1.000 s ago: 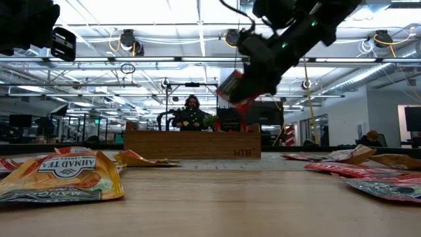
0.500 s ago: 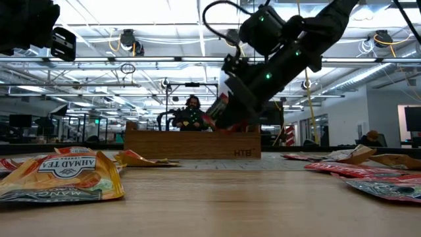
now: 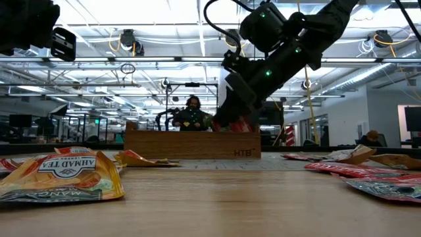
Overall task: Pick & Place Tea
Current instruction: Put the red tea bag into the wooden organizer
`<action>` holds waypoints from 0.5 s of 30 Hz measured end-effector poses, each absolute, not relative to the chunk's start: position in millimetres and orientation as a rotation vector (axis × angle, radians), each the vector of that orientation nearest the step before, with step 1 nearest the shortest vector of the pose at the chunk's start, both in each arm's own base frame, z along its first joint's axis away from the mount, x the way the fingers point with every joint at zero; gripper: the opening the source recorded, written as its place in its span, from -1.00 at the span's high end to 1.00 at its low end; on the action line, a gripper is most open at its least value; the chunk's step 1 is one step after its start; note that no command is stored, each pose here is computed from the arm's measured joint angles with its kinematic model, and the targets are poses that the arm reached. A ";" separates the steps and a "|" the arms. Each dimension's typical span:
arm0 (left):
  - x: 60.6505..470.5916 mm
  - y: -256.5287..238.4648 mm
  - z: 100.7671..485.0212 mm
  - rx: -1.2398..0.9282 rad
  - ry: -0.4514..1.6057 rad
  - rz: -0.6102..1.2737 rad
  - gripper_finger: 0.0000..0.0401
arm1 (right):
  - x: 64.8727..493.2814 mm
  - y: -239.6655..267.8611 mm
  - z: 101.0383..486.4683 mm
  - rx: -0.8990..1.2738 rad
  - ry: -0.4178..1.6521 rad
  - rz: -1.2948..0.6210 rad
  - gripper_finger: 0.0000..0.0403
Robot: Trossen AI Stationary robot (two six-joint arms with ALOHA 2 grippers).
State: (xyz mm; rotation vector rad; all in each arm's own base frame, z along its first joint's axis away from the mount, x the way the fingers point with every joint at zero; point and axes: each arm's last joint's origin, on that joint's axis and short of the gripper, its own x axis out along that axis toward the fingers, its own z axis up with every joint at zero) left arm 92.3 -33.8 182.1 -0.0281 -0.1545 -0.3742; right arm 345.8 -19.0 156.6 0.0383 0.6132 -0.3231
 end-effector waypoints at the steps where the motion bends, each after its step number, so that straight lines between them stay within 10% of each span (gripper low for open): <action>1: 92.3 -33.8 182.1 -0.028 -0.155 -0.374 0.82 | 346.0 -19.1 157.6 0.031 0.606 -0.323 0.42; 15: 92.3 -33.8 182.2 -0.028 -0.155 -0.374 0.82 | 325.3 -23.9 220.9 -0.151 0.465 -0.431 0.19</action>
